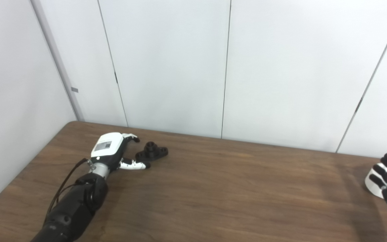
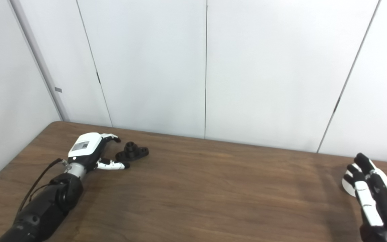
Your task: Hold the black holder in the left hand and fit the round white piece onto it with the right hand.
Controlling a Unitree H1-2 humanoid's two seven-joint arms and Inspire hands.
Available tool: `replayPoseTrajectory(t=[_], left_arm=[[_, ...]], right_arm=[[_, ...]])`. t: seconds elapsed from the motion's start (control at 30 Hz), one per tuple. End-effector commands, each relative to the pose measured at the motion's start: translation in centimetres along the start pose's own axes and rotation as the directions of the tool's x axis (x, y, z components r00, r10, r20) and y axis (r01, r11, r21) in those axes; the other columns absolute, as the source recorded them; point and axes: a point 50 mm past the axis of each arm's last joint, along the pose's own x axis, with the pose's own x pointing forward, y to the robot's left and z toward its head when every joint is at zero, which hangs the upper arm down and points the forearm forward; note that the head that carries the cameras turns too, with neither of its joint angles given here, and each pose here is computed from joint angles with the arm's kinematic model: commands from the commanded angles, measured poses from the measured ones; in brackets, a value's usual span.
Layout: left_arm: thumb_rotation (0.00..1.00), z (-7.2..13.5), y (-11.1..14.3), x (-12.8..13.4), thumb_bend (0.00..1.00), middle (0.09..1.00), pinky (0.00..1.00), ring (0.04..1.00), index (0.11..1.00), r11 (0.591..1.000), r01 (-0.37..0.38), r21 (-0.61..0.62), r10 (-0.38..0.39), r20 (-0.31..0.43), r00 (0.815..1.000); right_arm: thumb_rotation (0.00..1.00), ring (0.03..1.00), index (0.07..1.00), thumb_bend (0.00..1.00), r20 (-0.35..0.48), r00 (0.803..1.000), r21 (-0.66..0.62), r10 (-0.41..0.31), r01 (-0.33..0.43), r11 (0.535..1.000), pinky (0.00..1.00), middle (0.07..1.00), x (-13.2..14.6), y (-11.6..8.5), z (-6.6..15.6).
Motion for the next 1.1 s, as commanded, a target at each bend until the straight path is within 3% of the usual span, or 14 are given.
replayPoseTrajectory(t=[0.0, 0.53, 0.73, 1.07], left_arm=[[0.44, 0.9, 1.6, 1.5, 1.0, 0.815, 0.82, 0.847, 0.734, 0.999, -0.036, 0.0, 0.036, 0.031, 0.999], [0.44, 2.4, 1.1, 2.2, 1.0, 0.82, 0.83, 0.853, 0.73, 1.0, -0.01, -0.003, 0.01, 0.064, 0.998], [0.33, 2.5, 1.2, 2.2, 0.89, 0.786, 0.83, 0.83, 0.663, 0.999, -0.036, -0.035, 0.039, 0.089, 0.995], [0.21, 2.7, 1.3, 2.3, 0.87, 0.739, 0.81, 0.804, 0.596, 0.998, -0.061, -0.024, 0.063, 0.125, 0.99]], right_arm=[[0.64, 0.889, 0.883, 0.36, 0.076, 0.997, -0.016, 0.01, -0.009, 1.0, 0.85, 0.921, 0.6, 0.0, 1.9], [0.65, 0.882, 0.875, 0.4, 0.081, 0.997, -0.046, -0.013, 0.017, 0.999, 0.86, 0.911, 0.7, -0.3, 1.8], [0.64, 0.877, 0.871, 0.4, 0.087, 0.996, -0.049, -0.006, 0.011, 0.999, 0.85, 0.91, 0.8, -0.2, 1.7], [0.63, 0.867, 0.865, 0.36, 0.094, 0.995, -0.04, -0.018, 0.022, 0.999, 0.83, 0.899, 0.7, 0.1, 2.4]])
